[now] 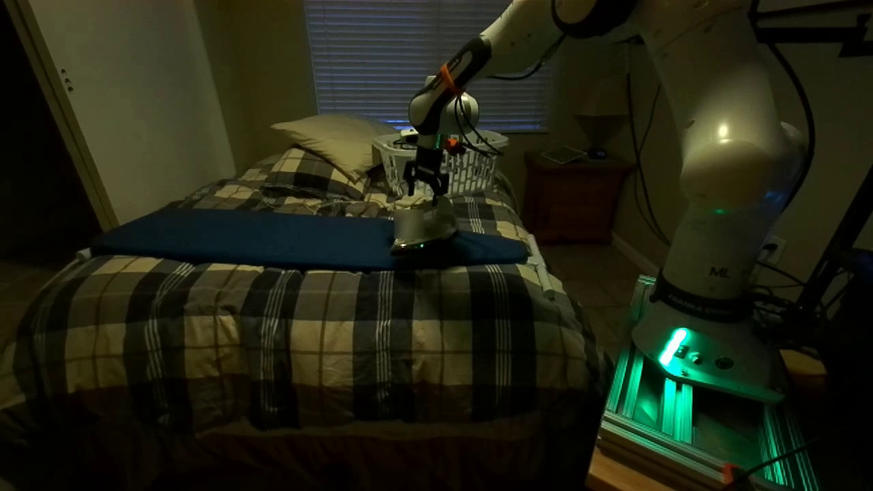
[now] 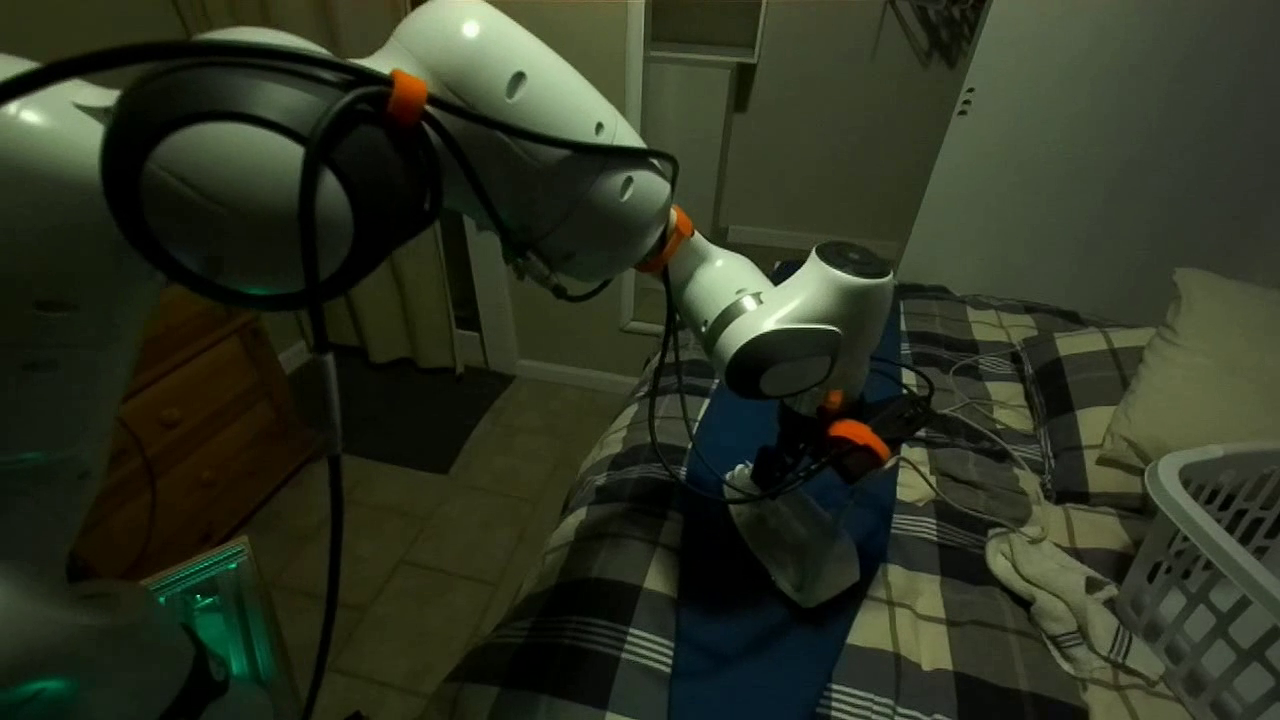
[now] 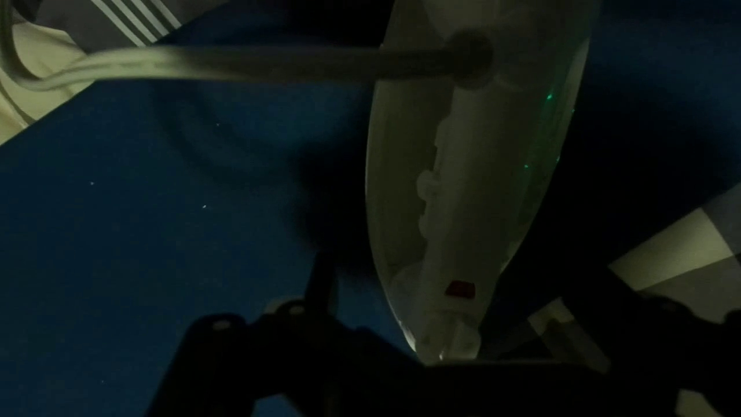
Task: Turn the iron to the left
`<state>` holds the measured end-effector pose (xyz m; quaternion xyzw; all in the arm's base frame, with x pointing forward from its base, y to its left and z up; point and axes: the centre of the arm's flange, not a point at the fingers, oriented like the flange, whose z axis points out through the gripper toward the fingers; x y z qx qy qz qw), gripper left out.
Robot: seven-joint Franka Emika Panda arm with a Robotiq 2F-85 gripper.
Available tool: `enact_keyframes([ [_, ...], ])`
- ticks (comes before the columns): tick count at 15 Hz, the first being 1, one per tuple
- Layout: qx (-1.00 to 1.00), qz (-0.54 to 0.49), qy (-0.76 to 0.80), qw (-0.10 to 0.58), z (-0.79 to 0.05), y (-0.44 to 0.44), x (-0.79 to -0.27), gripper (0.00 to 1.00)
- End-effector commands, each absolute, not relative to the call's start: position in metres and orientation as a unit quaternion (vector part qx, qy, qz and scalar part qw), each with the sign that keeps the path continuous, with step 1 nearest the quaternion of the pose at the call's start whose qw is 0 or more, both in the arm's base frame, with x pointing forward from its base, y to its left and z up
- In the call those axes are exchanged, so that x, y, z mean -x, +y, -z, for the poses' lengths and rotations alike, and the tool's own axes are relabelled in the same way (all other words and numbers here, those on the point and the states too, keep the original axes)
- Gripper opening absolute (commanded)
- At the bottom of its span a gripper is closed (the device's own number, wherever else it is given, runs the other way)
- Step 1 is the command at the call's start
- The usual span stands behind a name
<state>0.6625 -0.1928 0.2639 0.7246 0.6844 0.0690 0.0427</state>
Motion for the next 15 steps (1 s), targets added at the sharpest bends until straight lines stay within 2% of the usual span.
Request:
enact_keyframes([
  [1, -0.729, -0.059, 0.681, 0.045, -0.254, -0.202, -0.682, 1.0],
  [2, -0.728, -0.058, 0.682, 0.048, -0.253, -0.204, -0.684, 1.0],
  [3, -0.725, -0.058, 0.685, 0.048, -0.252, -0.206, -0.684, 0.75],
  [4, -0.72, -0.061, 0.69, 0.05, -0.251, -0.208, -0.684, 0.74],
  [12, -0.617, -0.092, 0.78, 0.054, -0.257, -0.214, -0.671, 0.18],
  [13, -0.606, -0.094, 0.788, 0.054, -0.256, -0.215, -0.67, 0.12],
  [15, -0.588, -0.093, 0.802, 0.052, -0.254, -0.217, -0.668, 0.12],
])
